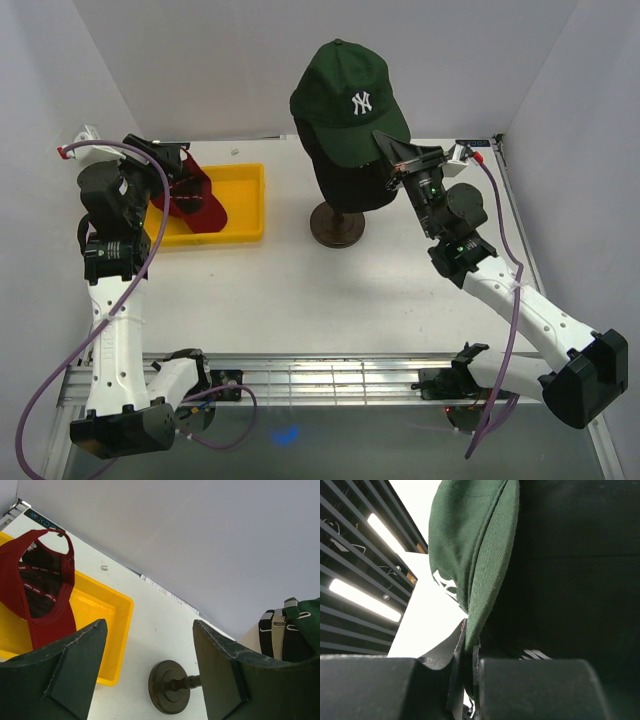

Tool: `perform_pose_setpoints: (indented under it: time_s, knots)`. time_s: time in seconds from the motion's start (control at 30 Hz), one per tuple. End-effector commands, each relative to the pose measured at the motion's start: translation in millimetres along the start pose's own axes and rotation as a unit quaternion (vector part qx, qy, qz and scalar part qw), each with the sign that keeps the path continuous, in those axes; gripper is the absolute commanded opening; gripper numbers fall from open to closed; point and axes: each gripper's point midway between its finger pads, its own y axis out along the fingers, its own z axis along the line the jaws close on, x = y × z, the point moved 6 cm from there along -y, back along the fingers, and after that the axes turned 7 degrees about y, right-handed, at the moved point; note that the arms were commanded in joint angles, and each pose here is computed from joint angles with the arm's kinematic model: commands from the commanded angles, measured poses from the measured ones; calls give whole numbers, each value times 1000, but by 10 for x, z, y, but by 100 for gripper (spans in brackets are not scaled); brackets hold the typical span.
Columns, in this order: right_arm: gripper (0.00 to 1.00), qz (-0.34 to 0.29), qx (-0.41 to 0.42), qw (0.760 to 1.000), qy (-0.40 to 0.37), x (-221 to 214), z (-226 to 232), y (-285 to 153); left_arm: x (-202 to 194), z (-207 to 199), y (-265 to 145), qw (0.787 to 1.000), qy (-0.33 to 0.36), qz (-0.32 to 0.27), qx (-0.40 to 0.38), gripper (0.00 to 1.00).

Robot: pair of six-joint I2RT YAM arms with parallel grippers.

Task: Stack the hats

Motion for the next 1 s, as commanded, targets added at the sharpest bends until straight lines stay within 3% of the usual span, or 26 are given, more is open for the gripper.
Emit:
perform_pose_setpoints:
  time_s: [0.0,0.97]
  knots:
    - [8,-10,38,999,19,45,183,-81,37,-12,-32,1000,7,-10,-5,79]
    - [8,-5,-49,999,3,135,-590,-323,-83,66,49,1000,9,6,6,79]
